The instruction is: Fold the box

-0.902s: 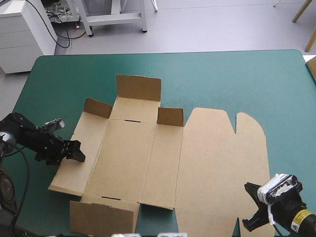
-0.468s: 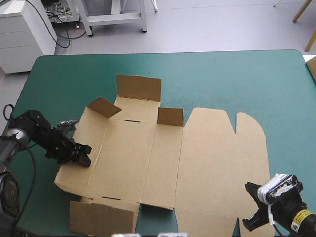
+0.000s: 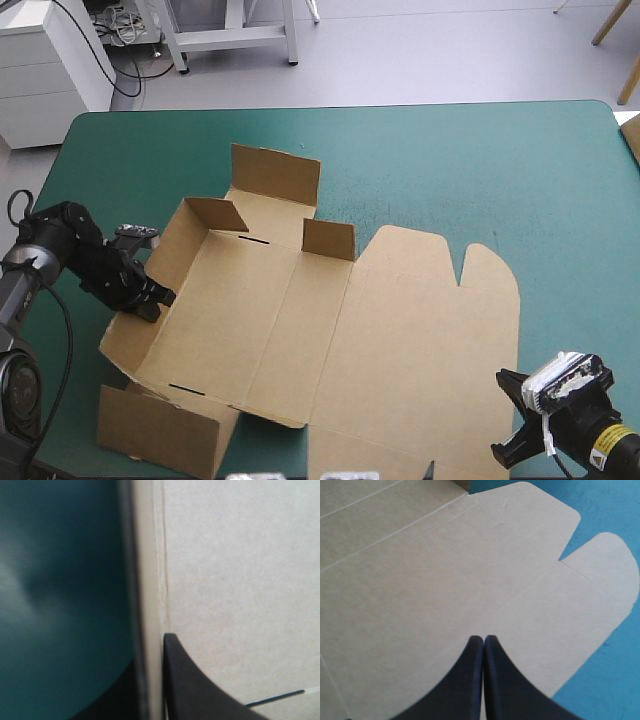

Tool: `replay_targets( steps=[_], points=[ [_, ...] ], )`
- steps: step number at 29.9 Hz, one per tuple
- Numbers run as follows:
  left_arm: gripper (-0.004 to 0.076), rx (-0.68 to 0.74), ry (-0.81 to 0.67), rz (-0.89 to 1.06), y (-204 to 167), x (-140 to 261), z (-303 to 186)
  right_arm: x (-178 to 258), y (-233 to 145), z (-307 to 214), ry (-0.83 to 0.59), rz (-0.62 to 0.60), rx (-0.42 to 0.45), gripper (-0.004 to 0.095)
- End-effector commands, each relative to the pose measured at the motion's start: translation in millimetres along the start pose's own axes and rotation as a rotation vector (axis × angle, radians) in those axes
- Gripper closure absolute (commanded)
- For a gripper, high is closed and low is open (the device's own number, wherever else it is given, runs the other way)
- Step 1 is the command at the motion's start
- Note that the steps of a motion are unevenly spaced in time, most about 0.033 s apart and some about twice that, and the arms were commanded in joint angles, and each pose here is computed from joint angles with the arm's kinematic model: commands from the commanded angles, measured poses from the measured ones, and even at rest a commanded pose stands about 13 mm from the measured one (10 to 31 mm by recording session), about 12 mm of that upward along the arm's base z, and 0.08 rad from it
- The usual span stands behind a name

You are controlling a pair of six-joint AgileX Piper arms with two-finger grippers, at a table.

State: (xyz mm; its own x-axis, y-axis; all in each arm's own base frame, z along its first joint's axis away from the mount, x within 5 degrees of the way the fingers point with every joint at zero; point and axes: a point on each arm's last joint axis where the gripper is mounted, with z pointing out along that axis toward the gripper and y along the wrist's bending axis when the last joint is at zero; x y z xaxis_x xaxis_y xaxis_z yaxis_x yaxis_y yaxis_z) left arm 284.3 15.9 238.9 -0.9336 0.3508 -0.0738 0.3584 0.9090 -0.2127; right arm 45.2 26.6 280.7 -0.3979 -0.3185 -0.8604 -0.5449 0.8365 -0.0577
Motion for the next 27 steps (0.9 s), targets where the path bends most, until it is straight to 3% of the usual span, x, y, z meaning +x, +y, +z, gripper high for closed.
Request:
replay_targets(
  steps=[1,5,13,21,27],
  points=[
    [0.0731,-0.228,-0.059,0.163,-11.3,-20.3,-34.2,-12.9,-1.6,-3.9,-0.084,-0.007,0.016,0.0929],
    [0.0731,-0.449,-0.182,0.364,-32.9,-53.8,-57.1,-12.9,-1.6,-3.9,-0.084,-0.007,0.016,0.0929],
    [0.0731,-0.695,-0.45,0.744,-109.9,-106.6,-81.6,-12.9,-1.6,-3.9,-0.084,-0.007,0.016,0.0929],
    [0.0731,-0.76,-0.509,1.089,-204.0,-104.8,-70.5,-12.9,-1.6,-3.9,-0.084,-0.007,0.016,0.0929],
    [0.0731,-0.875,-0.593,1.191,-253.4,-94.9,-70.6,-12.9,-1.6,-3.9,-0.084,-0.005,0.015,0.0929]
  ],
)
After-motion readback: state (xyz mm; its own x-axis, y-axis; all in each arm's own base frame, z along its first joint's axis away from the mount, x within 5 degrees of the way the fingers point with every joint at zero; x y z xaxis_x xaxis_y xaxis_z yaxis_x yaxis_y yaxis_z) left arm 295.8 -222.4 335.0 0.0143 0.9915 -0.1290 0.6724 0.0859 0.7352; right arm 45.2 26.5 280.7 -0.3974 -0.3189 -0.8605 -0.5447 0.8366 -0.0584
